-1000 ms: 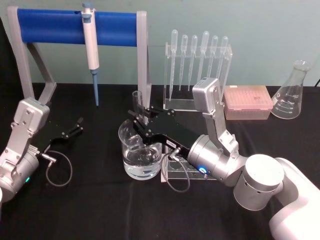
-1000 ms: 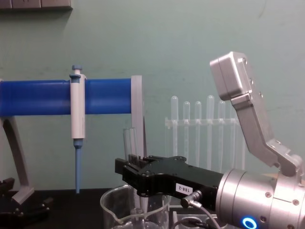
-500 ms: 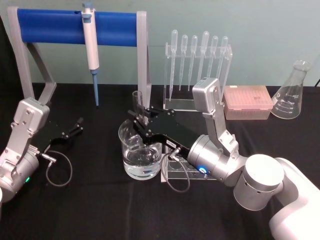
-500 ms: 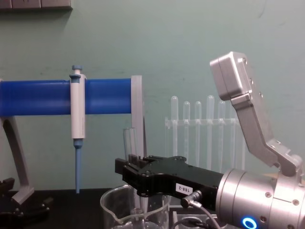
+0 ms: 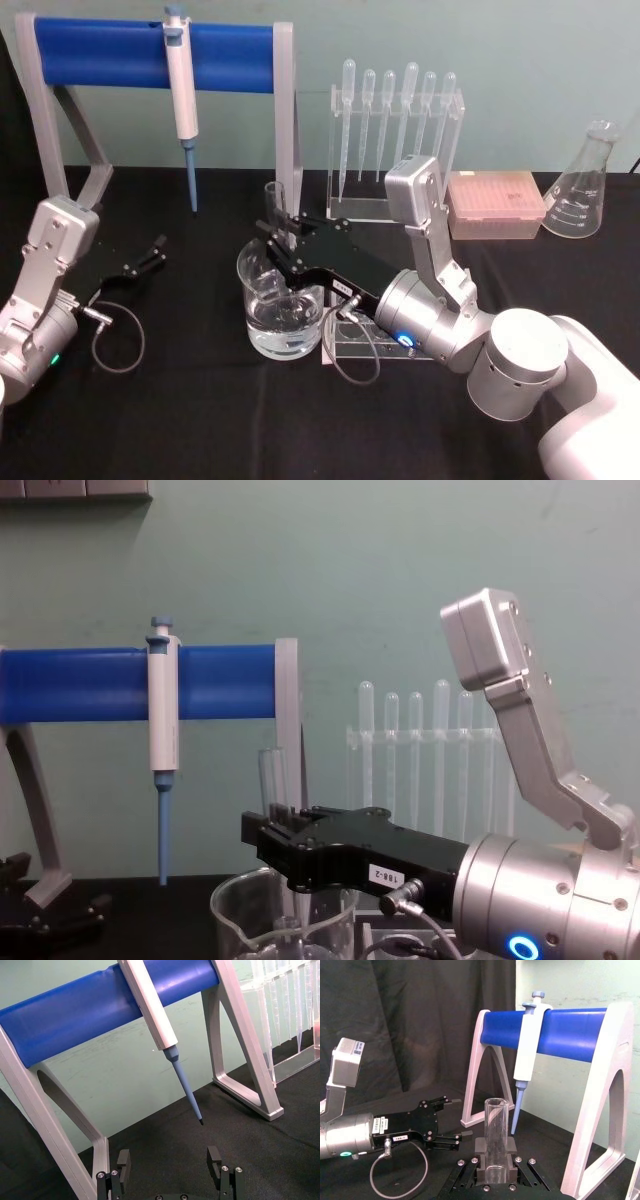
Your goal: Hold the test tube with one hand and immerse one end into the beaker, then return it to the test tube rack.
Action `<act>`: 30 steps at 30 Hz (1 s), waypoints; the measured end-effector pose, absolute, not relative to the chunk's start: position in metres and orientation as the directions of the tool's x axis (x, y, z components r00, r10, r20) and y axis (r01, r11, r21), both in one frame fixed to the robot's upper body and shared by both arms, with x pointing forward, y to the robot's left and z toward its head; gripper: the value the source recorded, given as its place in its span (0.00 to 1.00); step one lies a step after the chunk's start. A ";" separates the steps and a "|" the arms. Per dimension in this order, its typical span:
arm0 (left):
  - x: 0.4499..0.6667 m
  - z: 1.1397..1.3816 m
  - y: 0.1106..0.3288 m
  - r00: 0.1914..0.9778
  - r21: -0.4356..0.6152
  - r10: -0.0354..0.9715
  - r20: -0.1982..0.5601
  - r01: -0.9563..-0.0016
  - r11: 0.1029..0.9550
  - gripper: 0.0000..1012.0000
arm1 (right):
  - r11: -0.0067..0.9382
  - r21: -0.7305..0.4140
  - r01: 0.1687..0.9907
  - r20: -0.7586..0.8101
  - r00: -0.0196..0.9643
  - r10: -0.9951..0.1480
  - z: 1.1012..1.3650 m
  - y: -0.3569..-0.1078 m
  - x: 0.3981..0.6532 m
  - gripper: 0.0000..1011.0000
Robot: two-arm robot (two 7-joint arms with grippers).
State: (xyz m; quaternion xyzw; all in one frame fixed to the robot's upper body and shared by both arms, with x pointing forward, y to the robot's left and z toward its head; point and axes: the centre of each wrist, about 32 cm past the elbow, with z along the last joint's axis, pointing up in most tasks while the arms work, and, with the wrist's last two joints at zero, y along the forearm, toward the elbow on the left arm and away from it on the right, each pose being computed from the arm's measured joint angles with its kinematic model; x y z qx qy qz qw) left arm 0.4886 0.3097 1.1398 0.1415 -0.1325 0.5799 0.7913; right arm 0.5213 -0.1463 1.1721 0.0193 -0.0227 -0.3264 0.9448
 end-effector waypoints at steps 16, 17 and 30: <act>0.489 1.140 0.310 0.292 0.070 0.880 0.374 -0.955 0.287 0.99 | 0.786 0.051 0.616 0.030 0.786 -0.618 1.172 -0.146 0.521 0.22; 0.489 1.140 0.310 0.292 0.070 0.880 0.374 -0.955 0.287 0.99 | 0.786 0.051 0.616 0.030 0.786 -0.618 1.172 -0.146 0.521 0.22; 0.489 1.140 0.310 0.292 0.070 0.880 0.374 -0.955 0.287 0.99 | 0.786 0.051 0.616 0.030 0.786 -0.618 1.172 -0.146 0.521 0.22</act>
